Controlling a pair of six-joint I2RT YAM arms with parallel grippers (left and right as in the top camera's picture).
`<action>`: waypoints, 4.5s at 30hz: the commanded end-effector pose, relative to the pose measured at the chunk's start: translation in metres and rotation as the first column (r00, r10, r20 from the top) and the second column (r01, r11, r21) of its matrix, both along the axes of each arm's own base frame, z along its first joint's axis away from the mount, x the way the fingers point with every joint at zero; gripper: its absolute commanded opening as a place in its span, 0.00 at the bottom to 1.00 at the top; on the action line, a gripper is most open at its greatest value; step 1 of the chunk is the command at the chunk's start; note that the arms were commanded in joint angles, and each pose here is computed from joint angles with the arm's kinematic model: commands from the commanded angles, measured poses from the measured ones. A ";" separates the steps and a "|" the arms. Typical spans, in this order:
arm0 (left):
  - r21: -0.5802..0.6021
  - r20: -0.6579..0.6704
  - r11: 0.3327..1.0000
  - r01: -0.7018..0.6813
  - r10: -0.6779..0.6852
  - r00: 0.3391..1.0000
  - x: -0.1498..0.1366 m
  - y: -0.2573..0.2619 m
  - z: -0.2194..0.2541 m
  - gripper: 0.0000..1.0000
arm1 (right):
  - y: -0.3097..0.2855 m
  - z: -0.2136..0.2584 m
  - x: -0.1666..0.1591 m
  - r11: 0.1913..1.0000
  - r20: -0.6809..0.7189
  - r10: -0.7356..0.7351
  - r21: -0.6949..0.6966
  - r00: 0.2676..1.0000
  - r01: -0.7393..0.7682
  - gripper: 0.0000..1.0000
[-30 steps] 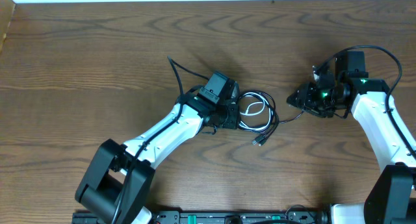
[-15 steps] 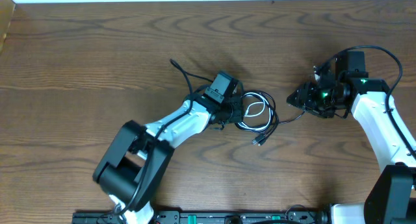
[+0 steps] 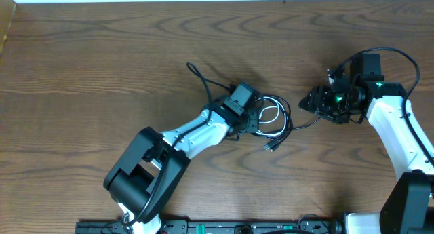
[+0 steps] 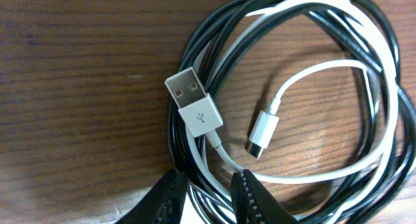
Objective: Untangle cables
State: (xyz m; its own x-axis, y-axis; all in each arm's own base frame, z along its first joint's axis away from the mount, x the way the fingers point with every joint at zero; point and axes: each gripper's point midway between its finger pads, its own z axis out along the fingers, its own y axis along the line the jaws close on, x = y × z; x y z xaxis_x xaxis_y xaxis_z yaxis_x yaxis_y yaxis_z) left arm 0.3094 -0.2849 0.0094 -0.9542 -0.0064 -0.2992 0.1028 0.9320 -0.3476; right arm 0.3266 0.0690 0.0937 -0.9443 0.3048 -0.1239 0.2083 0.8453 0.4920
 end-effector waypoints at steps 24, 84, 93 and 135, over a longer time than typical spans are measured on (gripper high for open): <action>0.054 0.122 0.998 -0.029 0.022 0.992 0.013 -0.009 0.003 0.07 | 0.001 0.011 0.004 1.000 0.030 0.007 -0.006 1.000 -0.007 0.62; -0.029 0.256 0.988 0.151 -0.139 0.957 -0.008 -0.004 0.111 0.31 | 0.064 0.045 -0.001 0.985 0.155 0.162 0.038 0.975 -0.170 0.59; -0.033 0.225 0.996 0.082 -0.073 0.972 -0.009 0.033 0.131 0.50 | 0.094 0.020 -0.009 0.969 0.086 0.240 0.046 0.967 -0.245 0.58; -0.114 0.072 0.990 -0.080 0.088 0.993 0.005 0.077 0.122 0.50 | 0.169 -0.072 -0.023 0.940 -0.076 0.335 -0.041 0.939 -0.338 0.01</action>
State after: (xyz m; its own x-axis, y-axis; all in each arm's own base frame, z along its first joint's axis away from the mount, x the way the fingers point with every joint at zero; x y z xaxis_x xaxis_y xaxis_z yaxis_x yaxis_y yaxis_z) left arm 0.3175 -0.2053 0.1332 -0.9138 -0.1289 -0.3853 0.0527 0.9027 -0.4271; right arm 0.2930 0.2297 0.0012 -0.9999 0.0129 -0.0110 0.0077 0.9235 0.3834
